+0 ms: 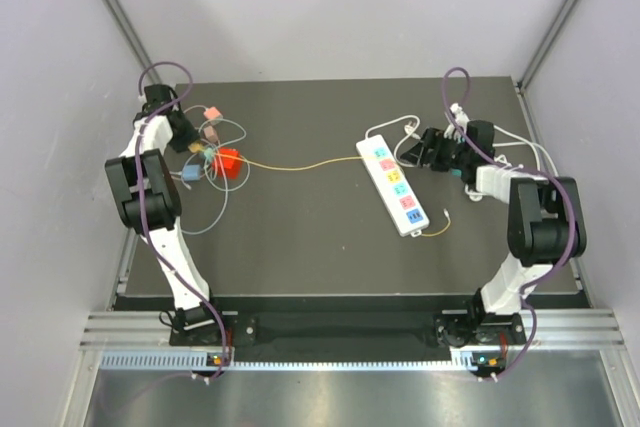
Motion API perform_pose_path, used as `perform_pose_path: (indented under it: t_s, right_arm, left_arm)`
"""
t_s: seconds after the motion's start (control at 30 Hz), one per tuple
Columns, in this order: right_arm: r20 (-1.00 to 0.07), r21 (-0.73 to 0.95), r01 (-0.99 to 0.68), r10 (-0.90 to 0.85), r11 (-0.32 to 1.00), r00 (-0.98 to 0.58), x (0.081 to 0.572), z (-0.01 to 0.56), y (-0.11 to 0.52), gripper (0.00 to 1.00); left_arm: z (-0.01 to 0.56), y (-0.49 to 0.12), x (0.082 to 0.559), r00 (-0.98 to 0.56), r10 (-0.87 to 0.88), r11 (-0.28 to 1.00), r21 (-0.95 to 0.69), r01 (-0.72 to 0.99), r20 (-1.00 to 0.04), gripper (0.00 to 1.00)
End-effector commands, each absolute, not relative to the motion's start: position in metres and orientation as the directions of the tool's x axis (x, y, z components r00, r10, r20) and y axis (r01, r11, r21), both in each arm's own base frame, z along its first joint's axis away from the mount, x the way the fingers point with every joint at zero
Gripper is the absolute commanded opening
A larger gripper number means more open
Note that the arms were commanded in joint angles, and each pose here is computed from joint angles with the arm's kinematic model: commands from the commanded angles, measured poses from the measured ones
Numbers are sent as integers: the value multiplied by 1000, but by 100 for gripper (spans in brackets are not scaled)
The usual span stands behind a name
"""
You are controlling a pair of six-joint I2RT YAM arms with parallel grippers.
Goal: Pull the plug off the socket
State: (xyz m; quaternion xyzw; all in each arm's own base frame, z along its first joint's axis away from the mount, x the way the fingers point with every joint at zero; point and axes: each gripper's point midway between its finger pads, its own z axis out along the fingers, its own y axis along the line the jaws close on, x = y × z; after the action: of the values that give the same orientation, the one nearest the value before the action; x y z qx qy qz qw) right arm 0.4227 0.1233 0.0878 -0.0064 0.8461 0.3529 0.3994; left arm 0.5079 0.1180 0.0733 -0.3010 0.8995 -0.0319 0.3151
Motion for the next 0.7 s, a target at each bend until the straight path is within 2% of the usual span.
perform_pose_path:
  t_s: [0.0,0.03,0.1,0.17,0.27,0.3,0.33,0.43,0.57,0.67]
  right_arm:
    - [-808,509,-439,234,740,-541,432,145,123,77]
    - [-824,493,-471,219,732,-522,431,150,125,79]
    - [-842,481,-504,217,717,-494,427,160,118,80]
    - [-862,459,-545,204,702,-463,423,168,121,80]
    - [-881,435,-590,188,680,-434,416,178,125,81]
    - [-886,428,-602,183,674,-426,415,180,126,81]
    - [-893,416,-611,176,674,-414,415,182,126,81]
    - [-903,399,-628,169,668,-394,412,190,127,80]
    - [-907,394,-640,167,659,-386,409,194,129,81]
    - [-908,394,-647,169,653,-383,407,195,130,81]
  left_arm:
    - [93,129,514,-599,-536,827,-231,-512,-595,0]
    - [93,129,515,-600,-535,829,-231,-510,-595,1]
    - [97,129,515,-596,-533,830,-232,-508,-601,12]
    - [104,129,516,-586,-533,830,-240,-504,-611,17]
    - [117,123,520,-568,-539,831,-282,-480,-622,34]
    - [128,118,522,-558,-540,834,-308,-458,-630,45]
    - [135,115,524,-549,-543,833,-327,-446,-635,53]
    - [166,104,529,-513,-546,836,-389,-387,-663,68]
    - [203,90,530,-480,-538,843,-440,-310,-693,78]
    - [222,80,528,-471,-512,859,-441,-262,-718,79]
